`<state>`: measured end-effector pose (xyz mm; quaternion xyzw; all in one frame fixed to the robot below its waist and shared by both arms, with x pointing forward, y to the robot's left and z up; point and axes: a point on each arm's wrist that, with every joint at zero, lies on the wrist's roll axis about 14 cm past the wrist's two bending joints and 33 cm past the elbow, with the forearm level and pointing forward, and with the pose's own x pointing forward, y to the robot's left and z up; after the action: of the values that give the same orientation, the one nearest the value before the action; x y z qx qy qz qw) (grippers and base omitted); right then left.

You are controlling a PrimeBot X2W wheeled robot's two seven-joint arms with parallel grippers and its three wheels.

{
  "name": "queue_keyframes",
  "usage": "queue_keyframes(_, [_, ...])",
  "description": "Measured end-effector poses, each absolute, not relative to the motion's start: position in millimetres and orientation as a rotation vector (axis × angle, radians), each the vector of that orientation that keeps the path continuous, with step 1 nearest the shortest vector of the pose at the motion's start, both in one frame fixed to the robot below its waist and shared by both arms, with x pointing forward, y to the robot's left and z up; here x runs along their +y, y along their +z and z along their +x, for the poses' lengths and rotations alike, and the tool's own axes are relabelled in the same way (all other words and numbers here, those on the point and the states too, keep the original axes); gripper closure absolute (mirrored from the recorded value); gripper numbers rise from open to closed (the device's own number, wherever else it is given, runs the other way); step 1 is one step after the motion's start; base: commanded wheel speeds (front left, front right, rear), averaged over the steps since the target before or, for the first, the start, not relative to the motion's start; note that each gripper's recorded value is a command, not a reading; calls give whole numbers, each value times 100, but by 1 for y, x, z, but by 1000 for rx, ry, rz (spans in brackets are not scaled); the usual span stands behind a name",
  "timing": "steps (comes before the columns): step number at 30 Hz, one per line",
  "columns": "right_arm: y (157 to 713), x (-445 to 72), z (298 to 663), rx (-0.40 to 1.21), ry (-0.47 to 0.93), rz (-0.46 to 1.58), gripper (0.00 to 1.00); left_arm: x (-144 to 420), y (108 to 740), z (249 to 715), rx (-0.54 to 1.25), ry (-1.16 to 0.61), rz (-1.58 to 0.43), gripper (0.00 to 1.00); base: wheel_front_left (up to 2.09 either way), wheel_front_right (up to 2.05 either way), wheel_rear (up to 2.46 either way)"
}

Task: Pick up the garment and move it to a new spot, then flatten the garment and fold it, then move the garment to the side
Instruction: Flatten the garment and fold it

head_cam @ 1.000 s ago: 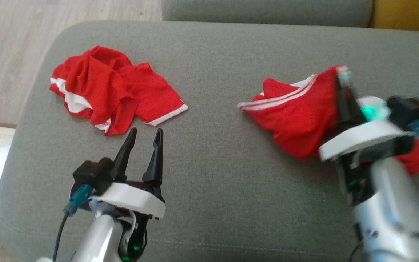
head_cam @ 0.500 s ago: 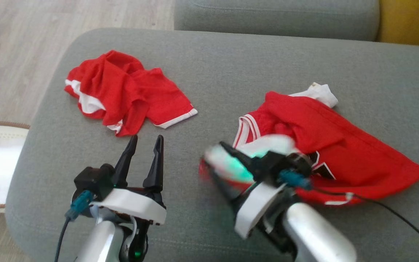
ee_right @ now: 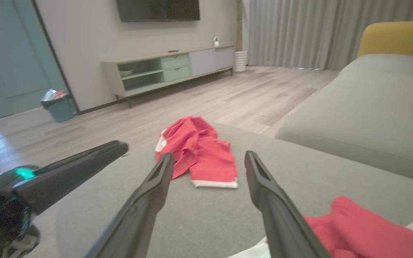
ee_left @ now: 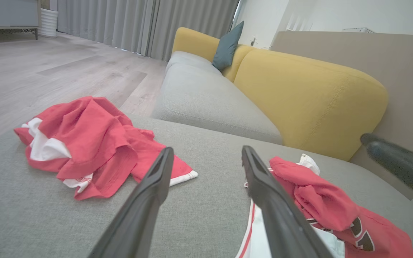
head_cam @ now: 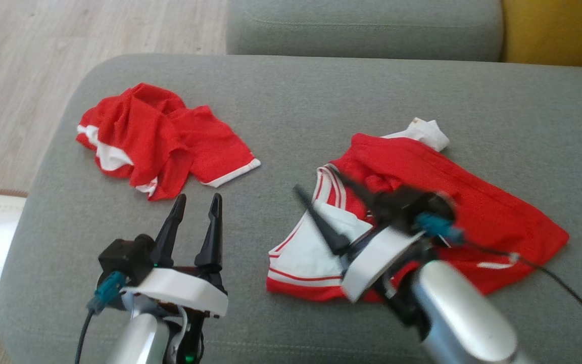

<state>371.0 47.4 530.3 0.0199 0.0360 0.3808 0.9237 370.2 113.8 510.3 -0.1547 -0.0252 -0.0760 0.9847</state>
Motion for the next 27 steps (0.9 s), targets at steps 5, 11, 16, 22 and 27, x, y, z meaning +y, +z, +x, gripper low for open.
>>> queue_keyframes(5, [551,-3,397,0,606,62,0,106,518,373,-69,-178,-315,0,0,0,0])
queue_keyframes(11, [535,-80,408,17,364,91,0,102,521,376,-79,-191,-320,0,0,0,0])
queue_keyframes(16, [514,-120,401,53,241,117,0,101,523,378,-84,-196,-322,0,0,0,0])
queue_keyframes(22, [503,-131,400,73,201,146,0,99,519,380,-73,-201,-322,0,0,0,0])
queue_keyframes(27, [500,-119,416,96,235,126,0,101,514,382,-60,-196,-322,0,0,0,0])
